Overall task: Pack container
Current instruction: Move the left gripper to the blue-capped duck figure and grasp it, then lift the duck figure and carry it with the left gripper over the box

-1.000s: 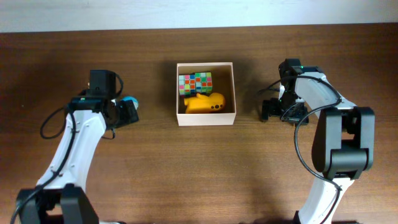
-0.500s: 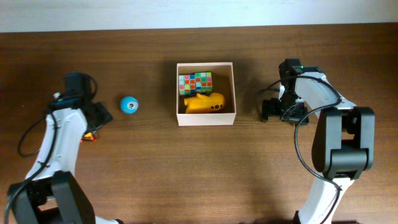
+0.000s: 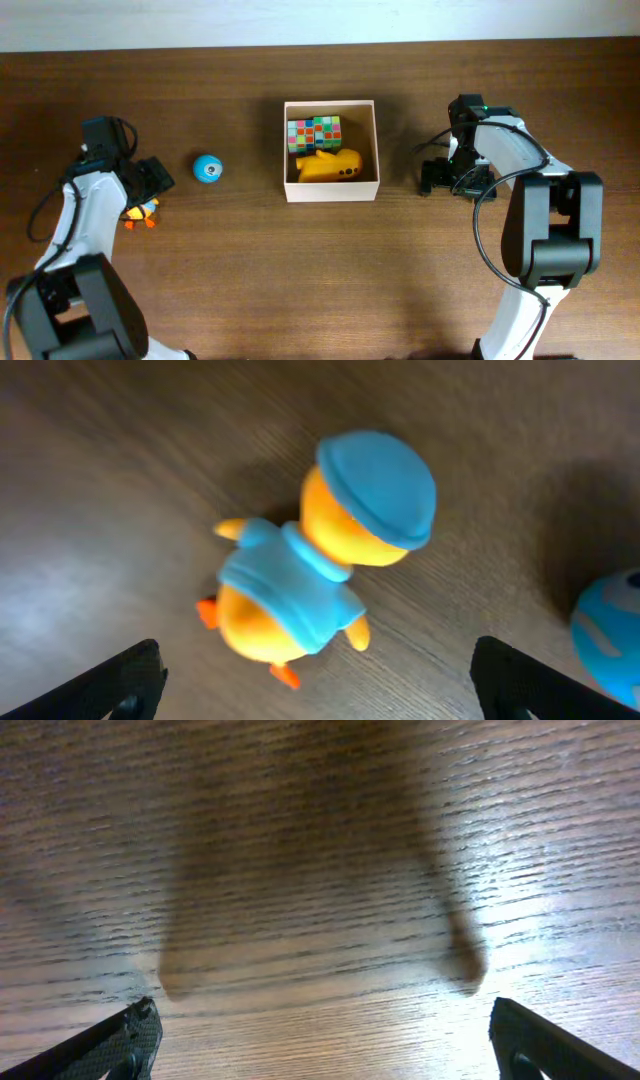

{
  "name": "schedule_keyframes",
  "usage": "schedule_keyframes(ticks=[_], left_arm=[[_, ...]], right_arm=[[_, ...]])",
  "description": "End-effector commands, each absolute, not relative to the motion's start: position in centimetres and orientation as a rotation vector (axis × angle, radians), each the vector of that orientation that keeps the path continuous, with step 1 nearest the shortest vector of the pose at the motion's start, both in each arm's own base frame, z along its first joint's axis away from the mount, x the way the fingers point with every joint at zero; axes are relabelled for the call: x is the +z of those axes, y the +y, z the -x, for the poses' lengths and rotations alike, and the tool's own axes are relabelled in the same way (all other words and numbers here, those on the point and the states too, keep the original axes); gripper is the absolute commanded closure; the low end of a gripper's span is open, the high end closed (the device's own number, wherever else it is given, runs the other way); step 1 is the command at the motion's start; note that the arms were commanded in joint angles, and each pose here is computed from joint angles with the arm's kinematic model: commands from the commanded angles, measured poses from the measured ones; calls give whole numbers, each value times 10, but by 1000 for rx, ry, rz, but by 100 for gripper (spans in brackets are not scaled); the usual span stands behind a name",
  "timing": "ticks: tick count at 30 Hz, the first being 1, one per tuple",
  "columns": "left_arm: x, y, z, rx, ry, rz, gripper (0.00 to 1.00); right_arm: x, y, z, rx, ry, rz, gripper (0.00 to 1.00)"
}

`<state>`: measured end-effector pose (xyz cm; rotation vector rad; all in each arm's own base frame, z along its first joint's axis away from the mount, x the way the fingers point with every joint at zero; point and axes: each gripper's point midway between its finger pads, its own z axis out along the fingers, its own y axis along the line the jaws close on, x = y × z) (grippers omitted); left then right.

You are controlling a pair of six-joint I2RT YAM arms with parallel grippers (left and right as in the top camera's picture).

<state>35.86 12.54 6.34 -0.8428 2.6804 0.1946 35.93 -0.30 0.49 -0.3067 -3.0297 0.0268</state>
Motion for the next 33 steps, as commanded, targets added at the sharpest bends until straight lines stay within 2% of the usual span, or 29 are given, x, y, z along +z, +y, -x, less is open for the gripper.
schedule_keyframes(ticks=[1,14,16,20,22,25,27,33], left_arm=[[43,119,-361,142,2757,778,1],[5,125,-361,152,2813,811,1],[5,125,-363,151,2802,809,11],[7,127,-369,150,2780,804,54],[7,127,-370,150,2773,803,59],[8,128,-372,149,2764,800,76],[8,127,-373,146,2764,799,98],[12,112,-378,9,2777,783,98]], right_arm=[[8,-7,-359,49,-3039,303,1],[8,-7,-359,49,-3039,303,1],[8,-7,-359,48,-3039,303,1],[8,-7,-359,48,-3039,303,1],[8,-7,-359,48,-3039,303,1],[8,-7,-359,49,-3039,303,1],[8,-7,-359,48,-3039,303,1],[8,-7,-359,48,-3039,303,1]])
